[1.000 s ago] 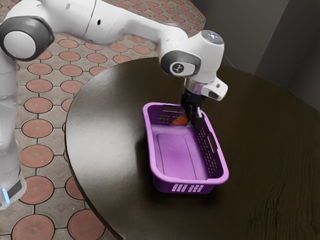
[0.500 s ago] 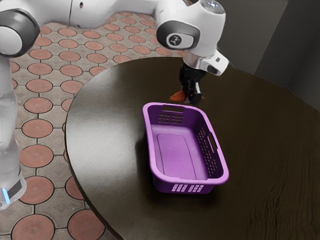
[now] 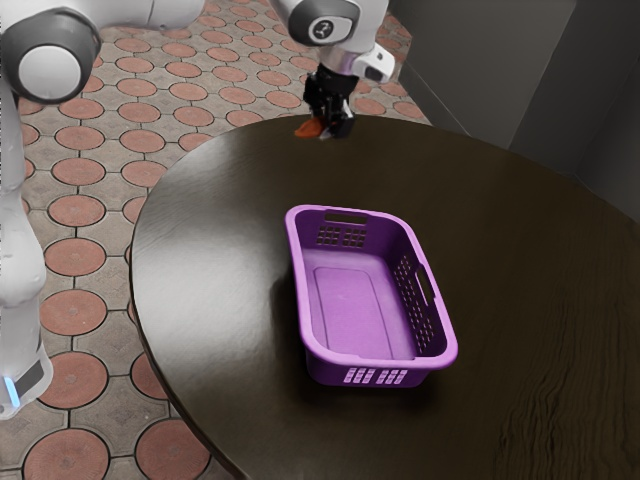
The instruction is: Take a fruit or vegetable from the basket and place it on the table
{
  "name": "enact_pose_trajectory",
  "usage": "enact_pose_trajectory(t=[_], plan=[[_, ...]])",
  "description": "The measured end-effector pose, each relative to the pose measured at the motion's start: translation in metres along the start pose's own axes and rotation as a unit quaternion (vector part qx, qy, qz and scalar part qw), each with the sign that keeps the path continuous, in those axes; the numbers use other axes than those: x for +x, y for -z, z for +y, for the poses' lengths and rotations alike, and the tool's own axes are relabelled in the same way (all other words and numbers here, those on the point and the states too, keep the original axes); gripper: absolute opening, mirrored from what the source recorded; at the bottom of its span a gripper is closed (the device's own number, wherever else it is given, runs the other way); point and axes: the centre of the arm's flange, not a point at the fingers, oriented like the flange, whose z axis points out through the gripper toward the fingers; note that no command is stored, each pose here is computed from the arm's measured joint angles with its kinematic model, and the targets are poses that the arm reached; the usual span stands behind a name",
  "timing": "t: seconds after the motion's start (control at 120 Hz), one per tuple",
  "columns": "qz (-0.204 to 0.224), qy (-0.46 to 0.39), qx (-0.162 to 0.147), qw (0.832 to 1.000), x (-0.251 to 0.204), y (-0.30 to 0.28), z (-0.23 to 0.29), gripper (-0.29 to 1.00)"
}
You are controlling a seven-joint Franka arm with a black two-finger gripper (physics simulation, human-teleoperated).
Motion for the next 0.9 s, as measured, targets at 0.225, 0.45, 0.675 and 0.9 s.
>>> enact_pose_trajectory(t=[0.225,0.45,0.675,0.9], plan=[[-0.022,0.061,0.006,0.998,0.001,-0.026,-0.089,0.16],[-0.040,0.089,0.002,0.995,0.000,-0.057,-0.135,0.17],[-0.019,-0.018,-0.014,1.000,0.012,-0.040,-0.022,0.57],[0.002,-0.169,-0.048,0.985,-0.010,-0.011,0.130,0.67]])
